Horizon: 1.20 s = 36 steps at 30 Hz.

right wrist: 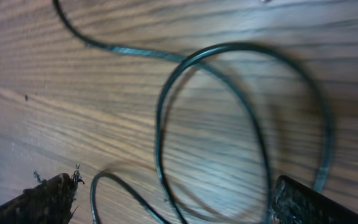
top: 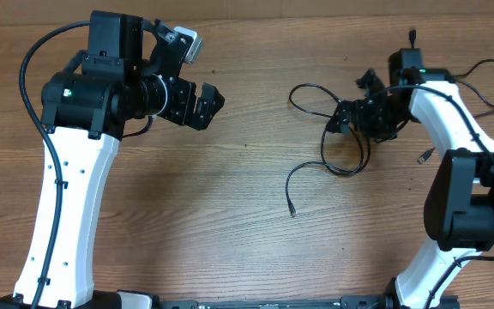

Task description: Untangle cables

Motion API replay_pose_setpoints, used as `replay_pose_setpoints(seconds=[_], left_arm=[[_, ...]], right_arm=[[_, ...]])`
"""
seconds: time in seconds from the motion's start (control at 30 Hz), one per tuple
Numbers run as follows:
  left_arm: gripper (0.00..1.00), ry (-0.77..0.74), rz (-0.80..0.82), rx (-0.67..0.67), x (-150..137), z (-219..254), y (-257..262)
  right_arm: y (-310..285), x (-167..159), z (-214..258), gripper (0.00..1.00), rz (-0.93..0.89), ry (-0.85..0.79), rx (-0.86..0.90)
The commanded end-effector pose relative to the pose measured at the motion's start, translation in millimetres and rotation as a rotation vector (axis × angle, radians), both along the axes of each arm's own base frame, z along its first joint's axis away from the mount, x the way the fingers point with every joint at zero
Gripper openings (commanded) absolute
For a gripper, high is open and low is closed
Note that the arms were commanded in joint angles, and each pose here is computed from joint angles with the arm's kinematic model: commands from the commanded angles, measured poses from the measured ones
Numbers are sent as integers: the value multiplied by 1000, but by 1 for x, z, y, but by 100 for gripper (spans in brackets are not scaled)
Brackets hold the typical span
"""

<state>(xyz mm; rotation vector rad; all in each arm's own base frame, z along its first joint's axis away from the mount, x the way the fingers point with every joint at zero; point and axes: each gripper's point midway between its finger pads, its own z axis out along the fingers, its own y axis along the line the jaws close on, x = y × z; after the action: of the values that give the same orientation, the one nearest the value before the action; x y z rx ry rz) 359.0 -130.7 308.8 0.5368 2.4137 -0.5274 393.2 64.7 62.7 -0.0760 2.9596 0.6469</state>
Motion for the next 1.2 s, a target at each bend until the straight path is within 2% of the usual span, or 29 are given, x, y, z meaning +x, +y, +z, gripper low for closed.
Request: replay_pose_setpoints(seconds=[0.0,0.13,0.23,0.37,0.63,0.8,1.17], left_arm=[[100,-31,1,-4,-2,11,0],[100,-32,1,-4,-2,11,0],[100,-31,1,-4,-2,11,0],[100,-31,1,-4,-2,11,0],[100,-32,1,-4,-2,11,0],[100,-32,1,-4,-2,11,0],[100,-32,1,-4,-2,11,0]], right_arm=[[20,-5,10,100,62,-38,-2],[42,-6,2,100,112,-60,0],[52,0,-7,100,39,-66,1],[55,10,-8,100,-25,-85,15],[55,9,-12,100,-25,-87,15],[56,2,-30,100,-33,-88,28],[59,18,-33,100,-43,-178,53]])
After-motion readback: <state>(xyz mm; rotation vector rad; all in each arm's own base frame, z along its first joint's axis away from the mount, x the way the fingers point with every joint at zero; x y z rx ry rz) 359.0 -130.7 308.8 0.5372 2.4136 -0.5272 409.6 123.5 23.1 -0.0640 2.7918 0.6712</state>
